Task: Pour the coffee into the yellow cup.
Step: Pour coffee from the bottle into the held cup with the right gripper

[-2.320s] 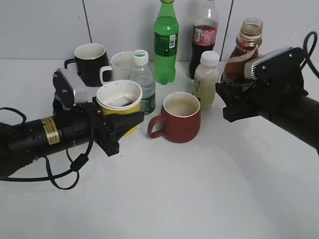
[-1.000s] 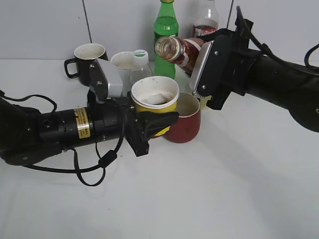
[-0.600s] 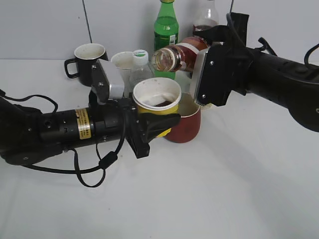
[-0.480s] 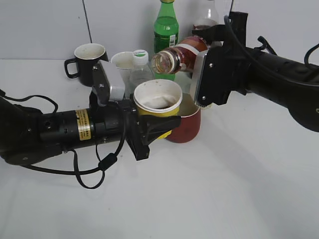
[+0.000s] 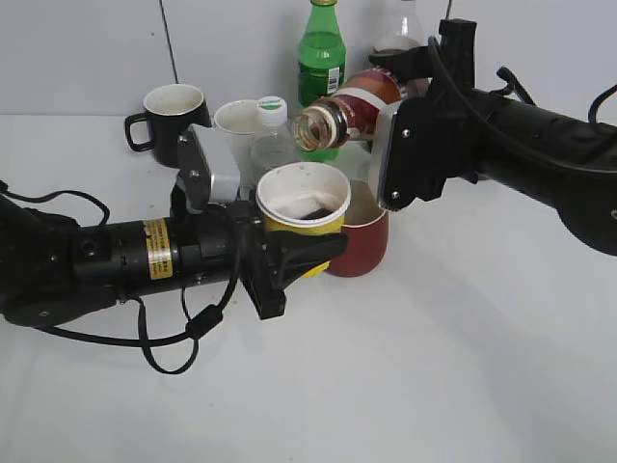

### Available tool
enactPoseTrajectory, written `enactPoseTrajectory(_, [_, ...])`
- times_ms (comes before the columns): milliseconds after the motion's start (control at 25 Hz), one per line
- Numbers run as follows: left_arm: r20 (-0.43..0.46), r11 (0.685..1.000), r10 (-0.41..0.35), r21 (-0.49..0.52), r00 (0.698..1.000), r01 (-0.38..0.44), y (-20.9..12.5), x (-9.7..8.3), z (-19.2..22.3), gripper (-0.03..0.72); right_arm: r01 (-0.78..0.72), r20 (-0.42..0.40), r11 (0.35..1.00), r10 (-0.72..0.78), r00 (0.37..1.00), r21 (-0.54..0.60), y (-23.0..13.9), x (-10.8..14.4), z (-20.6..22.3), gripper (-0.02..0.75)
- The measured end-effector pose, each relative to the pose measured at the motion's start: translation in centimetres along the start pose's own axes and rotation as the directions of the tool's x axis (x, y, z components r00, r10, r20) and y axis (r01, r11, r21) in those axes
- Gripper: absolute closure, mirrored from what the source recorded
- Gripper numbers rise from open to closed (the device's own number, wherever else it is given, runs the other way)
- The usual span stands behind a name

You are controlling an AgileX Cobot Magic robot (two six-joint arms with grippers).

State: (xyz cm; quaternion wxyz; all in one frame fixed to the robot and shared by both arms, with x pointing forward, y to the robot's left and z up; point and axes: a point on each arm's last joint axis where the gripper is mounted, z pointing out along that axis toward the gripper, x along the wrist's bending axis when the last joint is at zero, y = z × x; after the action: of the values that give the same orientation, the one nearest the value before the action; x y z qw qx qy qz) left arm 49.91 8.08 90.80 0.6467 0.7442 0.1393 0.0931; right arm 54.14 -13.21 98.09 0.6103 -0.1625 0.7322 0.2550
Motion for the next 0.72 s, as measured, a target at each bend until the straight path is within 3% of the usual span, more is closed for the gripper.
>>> enactPoseTrajectory(720, [0.033, 1.000, -0.017, -0.024, 0.999, 0.017, -0.39, -0.51, -0.92, 0.363, 0.073, 0.001, 0.997, -0.073, 0.997, 0.000, 0.00, -0.01, 0.00, 0.220])
